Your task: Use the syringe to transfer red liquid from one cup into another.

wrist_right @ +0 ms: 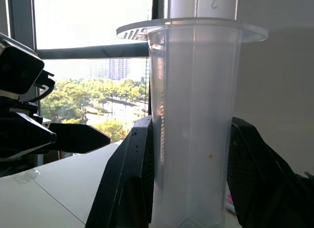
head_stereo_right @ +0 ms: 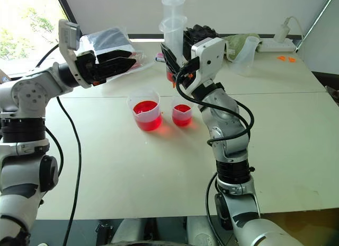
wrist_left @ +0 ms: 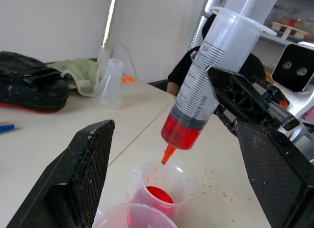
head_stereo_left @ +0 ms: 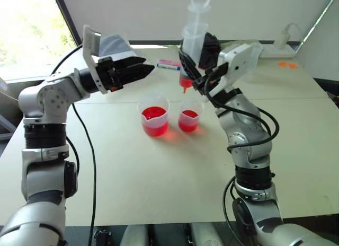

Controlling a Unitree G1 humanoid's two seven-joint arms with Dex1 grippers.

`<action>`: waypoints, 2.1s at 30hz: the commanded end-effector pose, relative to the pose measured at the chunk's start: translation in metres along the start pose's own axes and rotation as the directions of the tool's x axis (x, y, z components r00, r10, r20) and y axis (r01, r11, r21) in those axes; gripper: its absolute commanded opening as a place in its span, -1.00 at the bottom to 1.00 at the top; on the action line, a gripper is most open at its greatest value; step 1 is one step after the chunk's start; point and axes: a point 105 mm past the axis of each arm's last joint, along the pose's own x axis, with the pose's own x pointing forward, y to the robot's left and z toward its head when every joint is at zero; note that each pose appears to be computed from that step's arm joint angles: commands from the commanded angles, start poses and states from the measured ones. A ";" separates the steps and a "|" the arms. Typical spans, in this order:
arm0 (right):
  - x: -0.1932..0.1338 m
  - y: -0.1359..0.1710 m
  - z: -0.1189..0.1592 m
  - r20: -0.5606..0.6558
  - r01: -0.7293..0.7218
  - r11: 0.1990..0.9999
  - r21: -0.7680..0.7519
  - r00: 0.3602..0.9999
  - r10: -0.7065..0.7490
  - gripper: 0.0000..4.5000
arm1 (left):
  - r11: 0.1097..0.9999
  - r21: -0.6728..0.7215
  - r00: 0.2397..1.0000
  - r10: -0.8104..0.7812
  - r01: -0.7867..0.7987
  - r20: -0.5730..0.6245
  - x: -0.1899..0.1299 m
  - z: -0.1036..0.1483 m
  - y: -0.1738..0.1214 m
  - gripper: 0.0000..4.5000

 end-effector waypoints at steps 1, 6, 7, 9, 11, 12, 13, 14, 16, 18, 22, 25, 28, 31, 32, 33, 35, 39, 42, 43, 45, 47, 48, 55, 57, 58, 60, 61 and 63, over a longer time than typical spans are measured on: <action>-0.009 -0.007 0.009 0.031 0.036 0.999 -0.027 0.999 -0.035 -0.39 | 0.997 0.063 0.999 -0.035 0.034 0.012 0.007 0.012 -0.004 0.81; -0.020 -0.012 -0.011 -0.025 0.069 0.997 -0.025 0.997 -0.069 -0.39 | 0.996 0.061 0.998 -0.068 0.067 0.012 0.015 0.013 -0.006 0.81; -0.022 -0.011 -0.014 -0.036 0.070 0.997 -0.025 0.997 -0.071 -0.39 | 0.996 0.063 0.997 -0.072 0.071 0.011 0.016 0.013 -0.006 0.81; -0.025 -0.011 -0.020 -0.052 0.074 0.997 -0.023 0.996 -0.076 -0.39 | 0.995 0.066 0.997 -0.078 0.078 0.010 0.018 0.014 -0.007 0.81; -0.028 -0.010 -0.023 -0.062 0.077 0.997 -0.021 0.995 -0.078 -0.39 | 0.992 0.080 0.995 -0.097 0.095 0.015 0.022 0.016 -0.009 0.81; -0.028 -0.010 -0.024 -0.063 0.079 0.997 -0.020 0.995 -0.080 -0.39 | 0.992 0.084 0.995 -0.100 0.099 0.017 0.023 0.018 -0.009 0.81; -0.029 -0.010 -0.024 -0.064 0.079 0.997 -0.021 0.995 -0.080 -0.39 | 0.991 0.086 0.994 -0.106 0.104 0.025 0.026 0.021 -0.009 0.81; -0.028 -0.010 -0.024 -0.064 0.079 0.997 -0.021 0.995 -0.081 -0.39 | 0.990 0.087 0.993 -0.114 0.110 0.031 0.028 0.024 -0.010 0.81; -0.029 -0.009 -0.025 -0.065 0.080 0.997 -0.019 0.995 -0.081 -0.39 | 0.987 0.095 0.990 -0.137 0.132 0.041 0.034 0.029 -0.012 0.81; -0.029 -0.008 -0.026 -0.069 0.078 0.997 -0.017 0.995 -0.079 -0.39 | 0.982 0.104 0.985 -0.165 0.159 0.052 0.042 0.035 -0.015 0.81; -0.029 -0.005 -0.028 -0.073 0.072 0.997 -0.018 0.995 -0.073 -0.39 | 0.969 0.131 0.974 -0.217 0.207 0.067 0.067 0.047 -0.019 0.81; -0.030 -0.004 -0.029 -0.076 0.072 0.997 -0.022 0.994 -0.073 -0.39 | 0.956 0.158 0.963 -0.262 0.249 0.067 0.088 0.053 -0.024 0.81; -0.030 -0.003 -0.030 -0.078 0.075 0.997 -0.025 0.994 -0.076 -0.39 | 0.944 0.159 0.950 -0.303 0.288 0.076 0.100 0.057 -0.029 0.81; -0.031 -0.002 -0.031 -0.078 0.076 0.997 -0.026 0.994 -0.078 -0.39 | 0.939 0.159 0.946 -0.318 0.304 0.068 0.108 0.056 -0.029 0.81; -0.031 -0.002 -0.031 -0.078 0.076 0.997 -0.026 0.994 -0.078 -0.39 | 0.938 0.160 0.945 -0.320 0.307 0.061 0.110 0.055 -0.029 0.81; -0.031 -0.002 -0.031 -0.078 0.077 0.997 -0.027 0.994 -0.079 -0.39 | 0.937 0.161 0.946 -0.321 0.309 0.055 0.111 0.053 -0.029 0.81; -0.031 -0.002 -0.031 -0.077 0.079 0.996 -0.028 0.994 -0.081 -0.39 | 0.939 0.159 0.948 -0.315 0.304 0.047 0.115 0.051 -0.028 0.81; -0.031 -0.001 -0.030 -0.074 0.081 0.996 -0.029 0.994 -0.083 -0.39 | 0.939 0.160 0.949 -0.313 0.304 0.035 0.118 0.048 -0.026 0.81; -0.030 0.000 -0.030 -0.072 0.078 0.997 -0.028 0.994 -0.080 -0.39 | 0.938 0.159 0.947 -0.318 0.308 0.038 0.120 0.048 -0.027 0.70; -0.030 0.000 -0.030 -0.072 0.077 0.997 -0.028 0.994 -0.078 -0.39 | 0.938 0.160 0.947 -0.319 0.308 0.042 0.120 0.049 -0.027 0.56; -0.030 0.000 -0.030 -0.073 0.074 0.997 -0.028 0.994 -0.076 -0.39 | 0.937 0.160 0.945 -0.321 0.309 0.054 0.122 0.052 -0.029 0.33; -0.030 0.001 -0.031 -0.074 0.072 0.997 -0.027 0.995 -0.074 -0.39 | 0.936 0.160 0.944 -0.326 0.313 0.059 0.123 0.053 -0.030 -0.04; -0.030 0.001 -0.031 -0.074 0.072 0.997 -0.027 0.995 -0.073 -0.39 | 0.935 0.159 0.943 -0.329 0.316 0.059 0.124 0.053 -0.031 -0.20; -0.030 0.001 -0.032 -0.076 0.072 0.997 -0.026 0.994 -0.074 -0.39 | 0.932 0.158 0.941 -0.337 0.327 0.040 0.126 0.047 -0.032 -0.99; -0.030 0.001 -0.031 -0.074 0.074 0.997 -0.027 0.994 -0.075 -0.39 | 0.929 0.168 0.941 -0.337 0.331 0.010 0.126 0.042 -0.032 -0.99; -0.029 0.001 -0.031 -0.073 0.074 0.997 -0.028 0.994 -0.076 -0.39 | 0.928 0.171 0.942 -0.337 0.332 -0.002 0.126 0.040 -0.032 -0.99; -0.029 0.001 -0.031 -0.071 0.075 0.997 -0.031 0.995 -0.077 -0.39 | 0.927 0.168 0.941 -0.339 0.336 -0.009 0.126 0.038 -0.032 -0.99; -0.029 0.000 -0.031 -0.070 0.075 0.997 -0.032 0.995 -0.077 -0.39 | 0.927 0.166 0.940 -0.340 0.338 -0.012 0.126 0.037 -0.032 -0.99; -0.029 0.000 -0.030 -0.067 0.075 0.997 -0.036 0.995 -0.077 -0.39 | 0.924 0.161 0.937 -0.348 0.347 -0.024 0.125 0.034 -0.033 -0.99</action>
